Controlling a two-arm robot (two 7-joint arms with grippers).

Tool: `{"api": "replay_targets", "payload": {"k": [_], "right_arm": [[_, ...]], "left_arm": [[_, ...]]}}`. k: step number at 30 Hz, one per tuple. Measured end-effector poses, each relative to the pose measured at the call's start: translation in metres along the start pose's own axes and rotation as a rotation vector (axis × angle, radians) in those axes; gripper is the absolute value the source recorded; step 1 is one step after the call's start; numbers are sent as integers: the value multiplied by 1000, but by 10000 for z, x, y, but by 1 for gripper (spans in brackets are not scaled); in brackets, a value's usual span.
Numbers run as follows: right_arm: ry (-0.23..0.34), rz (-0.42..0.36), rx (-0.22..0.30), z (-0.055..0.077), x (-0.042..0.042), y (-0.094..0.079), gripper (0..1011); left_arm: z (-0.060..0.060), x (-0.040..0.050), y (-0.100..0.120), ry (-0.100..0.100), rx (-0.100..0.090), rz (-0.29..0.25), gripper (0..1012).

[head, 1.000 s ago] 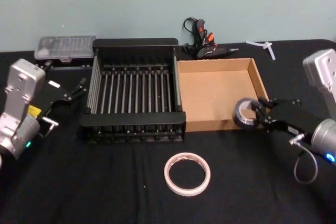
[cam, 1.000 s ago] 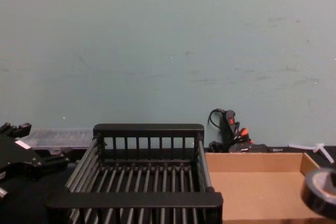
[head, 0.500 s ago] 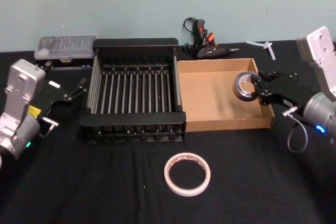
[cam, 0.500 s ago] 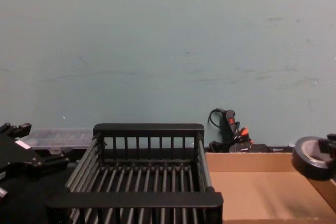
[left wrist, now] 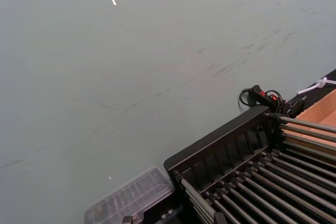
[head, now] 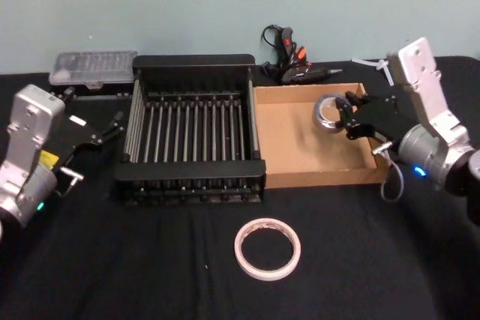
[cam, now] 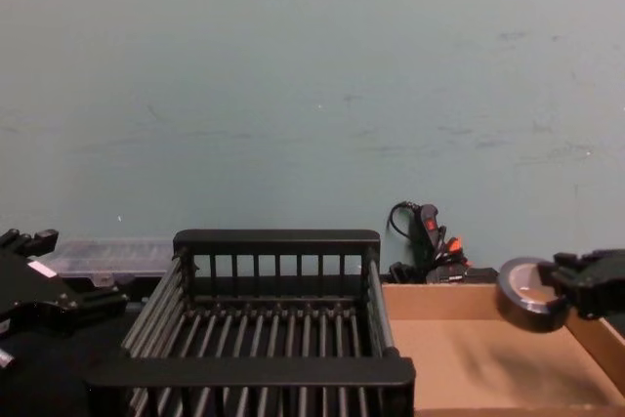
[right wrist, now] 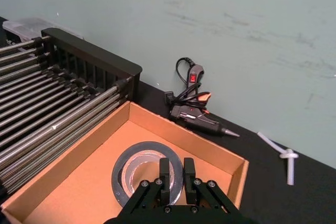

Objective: Pick up the white tape and place it into the black box , Pick up the silver tape and place it into the brown box.

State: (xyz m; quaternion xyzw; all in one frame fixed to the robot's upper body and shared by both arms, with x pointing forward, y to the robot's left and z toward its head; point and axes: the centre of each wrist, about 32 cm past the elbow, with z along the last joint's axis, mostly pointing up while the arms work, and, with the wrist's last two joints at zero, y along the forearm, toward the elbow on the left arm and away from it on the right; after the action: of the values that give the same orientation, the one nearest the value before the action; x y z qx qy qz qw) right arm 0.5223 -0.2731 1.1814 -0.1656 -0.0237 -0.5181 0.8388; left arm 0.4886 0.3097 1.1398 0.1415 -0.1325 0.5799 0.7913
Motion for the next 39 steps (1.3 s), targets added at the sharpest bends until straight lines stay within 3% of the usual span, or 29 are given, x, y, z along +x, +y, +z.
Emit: {"api": "replay_targets", "payload": {"k": [12,26,39], "right_arm": [[18,-6,-9,-211,-104,267,158],[17,-10,-9,-226,-114,286,165],[18,-9,-9,-222,-111,281,563]], "left_arm": [[0,-1,0,0,0,0,1001],[0,0,0,0,0,0,1001],[0,0,0,0,0,0,1001]]}}
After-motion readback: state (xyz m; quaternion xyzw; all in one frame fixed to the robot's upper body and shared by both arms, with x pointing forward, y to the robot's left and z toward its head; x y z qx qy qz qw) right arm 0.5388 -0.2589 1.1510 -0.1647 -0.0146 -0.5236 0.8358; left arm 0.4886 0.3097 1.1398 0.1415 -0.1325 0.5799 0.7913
